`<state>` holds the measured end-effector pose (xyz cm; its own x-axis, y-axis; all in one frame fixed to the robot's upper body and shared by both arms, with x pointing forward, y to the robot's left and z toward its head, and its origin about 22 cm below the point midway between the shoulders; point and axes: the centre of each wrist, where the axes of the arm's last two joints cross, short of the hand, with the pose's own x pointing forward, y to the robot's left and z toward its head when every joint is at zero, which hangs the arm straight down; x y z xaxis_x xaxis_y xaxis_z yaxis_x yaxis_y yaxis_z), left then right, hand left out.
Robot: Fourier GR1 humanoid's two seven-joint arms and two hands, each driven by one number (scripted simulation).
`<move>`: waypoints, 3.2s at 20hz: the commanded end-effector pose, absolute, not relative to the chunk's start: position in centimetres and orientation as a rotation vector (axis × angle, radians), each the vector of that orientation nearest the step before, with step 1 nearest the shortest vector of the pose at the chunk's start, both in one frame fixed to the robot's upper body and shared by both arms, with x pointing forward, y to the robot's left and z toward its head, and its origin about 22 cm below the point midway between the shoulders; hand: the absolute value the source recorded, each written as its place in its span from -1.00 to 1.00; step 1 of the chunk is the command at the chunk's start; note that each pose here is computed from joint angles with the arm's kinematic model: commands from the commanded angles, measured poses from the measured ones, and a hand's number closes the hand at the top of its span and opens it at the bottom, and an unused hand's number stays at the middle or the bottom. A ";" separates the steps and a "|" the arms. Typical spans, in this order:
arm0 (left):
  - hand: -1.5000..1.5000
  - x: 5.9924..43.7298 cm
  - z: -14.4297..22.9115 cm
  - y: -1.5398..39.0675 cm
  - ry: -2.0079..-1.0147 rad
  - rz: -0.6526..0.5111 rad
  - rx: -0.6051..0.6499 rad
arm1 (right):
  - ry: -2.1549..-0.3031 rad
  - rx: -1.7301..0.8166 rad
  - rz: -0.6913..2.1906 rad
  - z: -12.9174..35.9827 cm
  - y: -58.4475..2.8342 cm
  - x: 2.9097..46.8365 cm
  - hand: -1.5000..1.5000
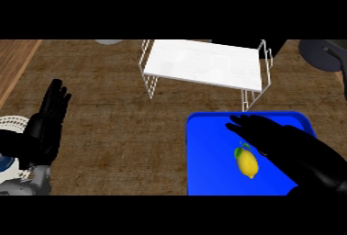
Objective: Pick the lemon from the tray and place it in the tiered shelf
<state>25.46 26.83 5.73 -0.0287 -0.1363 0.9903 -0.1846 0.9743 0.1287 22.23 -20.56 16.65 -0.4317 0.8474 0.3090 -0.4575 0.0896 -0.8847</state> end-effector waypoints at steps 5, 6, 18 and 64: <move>0.00 24.6 7.0 26.6 -1.612 0.035 0.238 | -1.098 -0.713 1.688 14.0 -19.5 22.0 -1.00; 0.00 25.3 3.8 26.3 -1.612 0.041 0.246 | -1.071 -0.721 1.686 12.1 -19.4 22.7 -1.00; 0.00 25.6 7.3 25.6 -1.632 0.029 0.254 | -1.096 -0.686 1.660 8.4 -20.5 24.9 -1.00; 0.00 26.2 5.9 26.3 -1.608 0.011 0.225 | -0.936 -0.840 1.002 1.4 -8.1 24.2 1.00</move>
